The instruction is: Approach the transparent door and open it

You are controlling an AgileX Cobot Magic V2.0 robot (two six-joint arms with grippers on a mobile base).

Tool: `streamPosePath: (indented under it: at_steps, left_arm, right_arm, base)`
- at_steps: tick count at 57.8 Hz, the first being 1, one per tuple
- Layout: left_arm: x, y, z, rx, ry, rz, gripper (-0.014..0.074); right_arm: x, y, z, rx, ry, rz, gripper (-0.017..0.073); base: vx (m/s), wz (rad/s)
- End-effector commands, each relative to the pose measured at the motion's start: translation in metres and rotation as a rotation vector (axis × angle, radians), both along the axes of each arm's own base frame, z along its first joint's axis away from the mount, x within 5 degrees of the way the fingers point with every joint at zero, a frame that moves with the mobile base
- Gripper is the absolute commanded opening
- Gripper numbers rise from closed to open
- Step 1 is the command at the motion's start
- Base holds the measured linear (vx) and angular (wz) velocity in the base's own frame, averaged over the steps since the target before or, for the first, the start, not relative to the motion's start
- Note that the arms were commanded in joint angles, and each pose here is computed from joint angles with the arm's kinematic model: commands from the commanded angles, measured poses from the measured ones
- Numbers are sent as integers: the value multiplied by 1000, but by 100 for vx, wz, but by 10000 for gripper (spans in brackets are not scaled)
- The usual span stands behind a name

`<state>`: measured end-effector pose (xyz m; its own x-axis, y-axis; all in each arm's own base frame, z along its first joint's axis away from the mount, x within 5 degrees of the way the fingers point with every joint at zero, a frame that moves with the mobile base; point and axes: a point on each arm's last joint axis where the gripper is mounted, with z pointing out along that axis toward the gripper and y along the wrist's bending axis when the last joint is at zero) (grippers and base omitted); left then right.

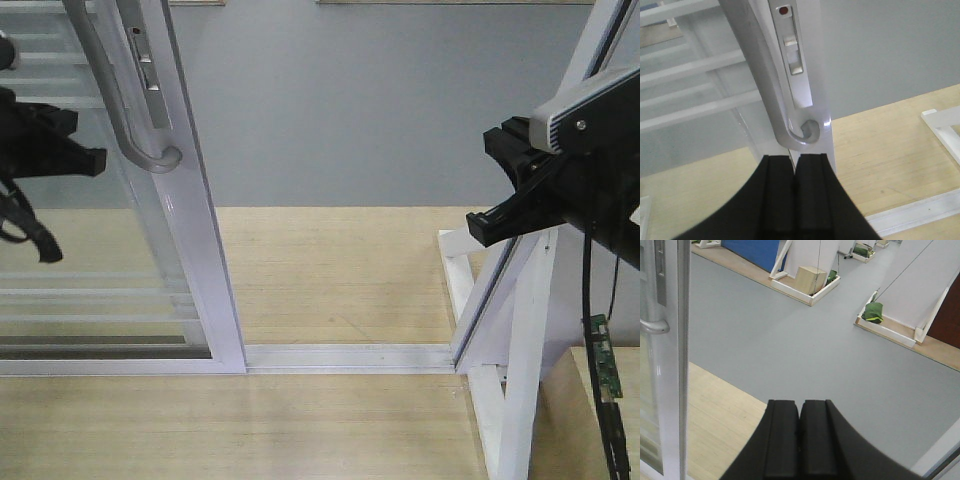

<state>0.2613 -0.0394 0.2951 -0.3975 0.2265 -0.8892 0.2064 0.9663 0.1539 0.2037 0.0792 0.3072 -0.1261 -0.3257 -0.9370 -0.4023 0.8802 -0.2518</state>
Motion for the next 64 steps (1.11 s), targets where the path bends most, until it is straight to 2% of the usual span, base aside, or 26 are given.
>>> streamPosePath:
  at_steps: [1, 9, 17, 21, 28, 31, 34, 41, 64]
  left_arm:
    - [-25, 1, 15, -16, -132, -25, 0]
    - [-65, 8, -6, -32, -114, -16, 0]
    - [-108, 15, -25, -88, -127, 6, 0]
    - [-128, 18, -35, -125, -126, 22, 0]
    - [-159, 23, -45, -219, -137, 49, 0]
    - [-170, 24, -42, -261, -177, 49, 0]
    - [-179, 25, -37, -279, -234, 41, 0]
    - [-195, 27, -33, -274, -299, 26, 0]
    - [-205, 29, -34, -274, -303, 23, 0]
  right_arm:
    - [-10, -5, 25, 45, -100, -6, -4]
    - [-37, -12, 34, 27, -67, 25, -4]
    - [-67, -24, 31, 36, -103, 32, -3]
    - [-81, -29, 20, 46, -121, 29, -3]
    - [-103, -38, -3, 87, -123, 24, -3]
    - [-114, -42, -7, 114, -149, 22, -3]
    - [-121, -45, -10, 120, -172, 23, -3]
    - [-132, -49, -11, 135, -222, 26, -3]
    - [-136, -50, -15, 131, -185, 34, 0]
  base:
    - [0, 0]
    - [0, 0]
    - [0, 0]
    - [0, 0]
    - [0, 0]
    - [0, 0]
    - [0, 0]
    - [0, 0]
    - [0, 0]
